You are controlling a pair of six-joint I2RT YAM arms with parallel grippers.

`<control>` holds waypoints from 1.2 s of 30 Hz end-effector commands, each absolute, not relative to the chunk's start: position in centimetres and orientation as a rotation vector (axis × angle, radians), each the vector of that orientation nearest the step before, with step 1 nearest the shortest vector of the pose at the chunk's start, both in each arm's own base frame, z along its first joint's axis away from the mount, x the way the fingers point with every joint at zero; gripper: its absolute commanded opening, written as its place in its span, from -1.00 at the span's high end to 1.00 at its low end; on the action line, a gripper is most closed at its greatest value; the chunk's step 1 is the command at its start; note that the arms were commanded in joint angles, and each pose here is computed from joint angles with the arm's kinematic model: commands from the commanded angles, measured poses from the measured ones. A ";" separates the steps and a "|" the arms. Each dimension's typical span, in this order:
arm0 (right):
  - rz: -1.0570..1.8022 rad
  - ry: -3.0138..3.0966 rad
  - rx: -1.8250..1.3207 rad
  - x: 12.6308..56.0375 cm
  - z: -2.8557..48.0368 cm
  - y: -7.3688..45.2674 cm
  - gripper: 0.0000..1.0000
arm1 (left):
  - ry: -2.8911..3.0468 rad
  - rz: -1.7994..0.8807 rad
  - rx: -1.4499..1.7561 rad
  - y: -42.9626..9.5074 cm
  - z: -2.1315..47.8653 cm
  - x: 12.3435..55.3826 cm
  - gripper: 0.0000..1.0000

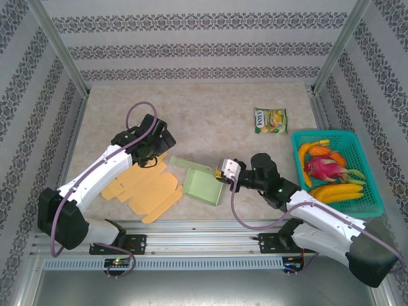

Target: Fold the paper box

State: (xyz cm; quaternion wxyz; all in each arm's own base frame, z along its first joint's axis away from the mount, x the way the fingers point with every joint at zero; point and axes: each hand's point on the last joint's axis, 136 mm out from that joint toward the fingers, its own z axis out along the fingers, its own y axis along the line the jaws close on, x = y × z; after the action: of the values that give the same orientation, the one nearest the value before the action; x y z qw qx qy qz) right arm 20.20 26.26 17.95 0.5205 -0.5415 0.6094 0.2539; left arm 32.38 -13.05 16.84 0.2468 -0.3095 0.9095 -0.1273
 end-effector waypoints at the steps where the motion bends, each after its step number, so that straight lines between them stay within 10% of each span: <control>1: 0.668 1.352 -1.344 19.3 18.6 26.9 1.00 | 2.482 -0.438 -0.826 -15.1 16.7 33.8 -1.00; 26: 0.616 1.432 -1.339 23.7 14.5 25.2 1.00 | 2.586 -0.704 -0.694 -24.5 12.6 33.0 -0.92; 36: 0.687 1.313 -1.426 21.0 14.8 25.1 1.00 | 2.441 -0.727 -0.319 -20.0 17.9 36.4 -0.99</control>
State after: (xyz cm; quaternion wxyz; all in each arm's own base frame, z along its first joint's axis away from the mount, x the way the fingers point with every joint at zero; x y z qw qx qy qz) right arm 22.55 24.89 14.46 0.5138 -0.5716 0.5828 0.2639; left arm 35.28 -21.37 15.47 0.2445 -0.1711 0.9263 -0.2302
